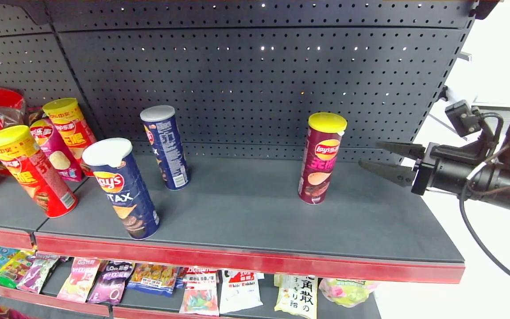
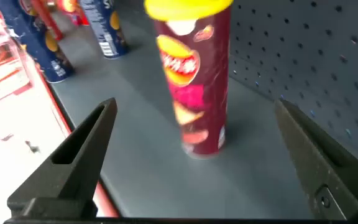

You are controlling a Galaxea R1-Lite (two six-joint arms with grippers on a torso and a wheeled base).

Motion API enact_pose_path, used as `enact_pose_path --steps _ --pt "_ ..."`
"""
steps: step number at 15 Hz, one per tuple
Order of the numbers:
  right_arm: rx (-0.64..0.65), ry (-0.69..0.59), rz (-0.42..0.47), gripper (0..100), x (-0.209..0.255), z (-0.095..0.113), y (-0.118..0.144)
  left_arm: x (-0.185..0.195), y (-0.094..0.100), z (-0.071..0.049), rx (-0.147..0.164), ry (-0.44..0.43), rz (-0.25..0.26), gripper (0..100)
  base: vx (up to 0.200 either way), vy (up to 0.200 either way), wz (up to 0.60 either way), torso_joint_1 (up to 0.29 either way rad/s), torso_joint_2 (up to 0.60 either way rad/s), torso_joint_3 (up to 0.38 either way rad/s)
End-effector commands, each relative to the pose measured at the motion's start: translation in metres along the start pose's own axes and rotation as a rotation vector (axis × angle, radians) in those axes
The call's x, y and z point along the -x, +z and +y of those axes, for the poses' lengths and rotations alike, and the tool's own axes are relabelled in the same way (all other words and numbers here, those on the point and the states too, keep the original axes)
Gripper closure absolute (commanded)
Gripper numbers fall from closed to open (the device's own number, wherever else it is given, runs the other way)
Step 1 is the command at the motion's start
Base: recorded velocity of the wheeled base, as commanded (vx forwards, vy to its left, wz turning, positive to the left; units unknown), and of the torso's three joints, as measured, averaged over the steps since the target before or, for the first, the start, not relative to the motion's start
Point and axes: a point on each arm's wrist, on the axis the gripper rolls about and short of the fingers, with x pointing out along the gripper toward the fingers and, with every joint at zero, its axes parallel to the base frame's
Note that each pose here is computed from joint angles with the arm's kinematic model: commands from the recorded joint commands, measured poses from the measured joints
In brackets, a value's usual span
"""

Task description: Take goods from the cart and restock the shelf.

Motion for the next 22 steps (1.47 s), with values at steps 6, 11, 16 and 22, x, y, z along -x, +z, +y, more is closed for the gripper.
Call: enact_pose_path --steps 6,11,16,22 --pt "0.071 0.088 0.034 0 -0.037 -0.044 -0.024 0.0 0.001 0.0 -0.01 0.001 -0.001 100 0.0 0.0 0.0 0.0 0.0 0.0" --pt "0.07 0.129 0.025 0 -0.053 -0.054 -0.025 0.0 0.001 0.0 -0.01 -0.001 0.002 100 0.0 0.0 0.0 0.0 0.0 0.0" --pt "0.063 0.156 0.018 0 -0.065 -0.053 -0.023 0.0 0.0 0.0 -0.01 -0.001 0.0 100 0.0 0.0 0.0 0.0 0.0 0.0" --pt "0.08 0.217 0.003 0 -0.085 -0.039 -0.018 0.0 0.0 0.0 -0.01 -0.001 -0.001 100 0.0 0.0 0.0 0.0 0.0 0.0"
